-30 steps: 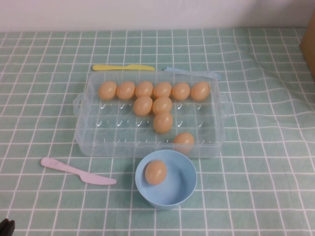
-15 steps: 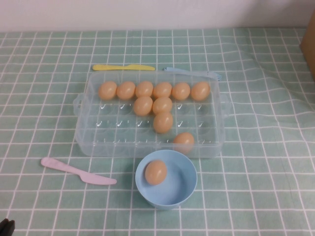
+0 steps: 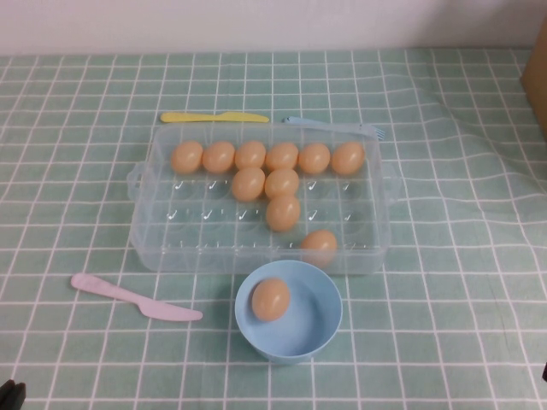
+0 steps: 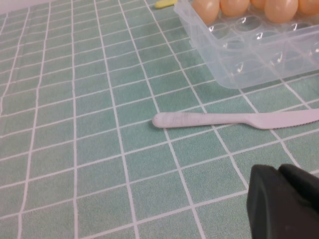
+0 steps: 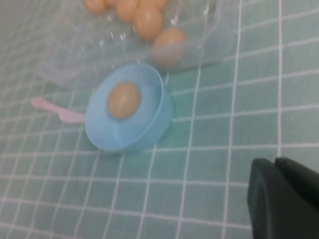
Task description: Take an egg out of the egg box
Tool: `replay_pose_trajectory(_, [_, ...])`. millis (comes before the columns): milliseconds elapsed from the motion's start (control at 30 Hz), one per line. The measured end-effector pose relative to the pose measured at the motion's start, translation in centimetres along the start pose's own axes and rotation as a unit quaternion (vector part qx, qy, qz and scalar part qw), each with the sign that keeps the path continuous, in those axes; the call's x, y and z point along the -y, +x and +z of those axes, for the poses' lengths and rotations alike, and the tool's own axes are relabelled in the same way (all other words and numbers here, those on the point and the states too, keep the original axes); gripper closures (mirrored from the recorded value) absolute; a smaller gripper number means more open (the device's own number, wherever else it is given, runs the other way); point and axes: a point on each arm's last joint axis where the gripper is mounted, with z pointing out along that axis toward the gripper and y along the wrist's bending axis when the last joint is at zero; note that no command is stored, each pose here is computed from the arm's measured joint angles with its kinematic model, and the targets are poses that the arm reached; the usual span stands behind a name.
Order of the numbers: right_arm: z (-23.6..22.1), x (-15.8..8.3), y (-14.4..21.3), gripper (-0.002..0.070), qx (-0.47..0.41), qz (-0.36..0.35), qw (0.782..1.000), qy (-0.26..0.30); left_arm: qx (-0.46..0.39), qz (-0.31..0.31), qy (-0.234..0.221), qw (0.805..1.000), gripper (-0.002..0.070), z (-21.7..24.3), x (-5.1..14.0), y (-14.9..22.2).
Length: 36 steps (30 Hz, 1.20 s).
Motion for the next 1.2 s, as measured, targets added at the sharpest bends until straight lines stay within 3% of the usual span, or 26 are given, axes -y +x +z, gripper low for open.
replay_pose_trajectory(133, [1.1,-0.9,-2.0,0.0694,-0.106,-0.024,0.993,0.040,0.000,0.000,0.000,1.000,0.0680,0.0,0.0,0.0])
replay_pose_trajectory(300, [3.2,-1.3,-4.3,0.0694,-0.233,-0.048,0.968,0.084,0.000,0.000,0.000,1.000,0.0680,0.0,0.0,0.0])
replay_pose_trajectory(567, [7.7,-2.0,-8.0,0.0694,-0.322,-0.088,0.936,0.114,0.000,0.000,0.000,1.000,0.0680,0.0,0.0,0.0])
replay_pose_trajectory(1000, [18.9,-11.1,-13.2,0.0694,-0.344,-0.208,0.913,0.075,0.000,0.000,0.000,1.000,0.0680,0.0,0.0,0.0])
replay_pose_trajectory(1200, [23.0,-13.5,-14.0,0.0670,-0.363,-0.245,0.896,0.072,0.000,0.000,0.000,1.000,0.0680,0.0,0.0,0.0])
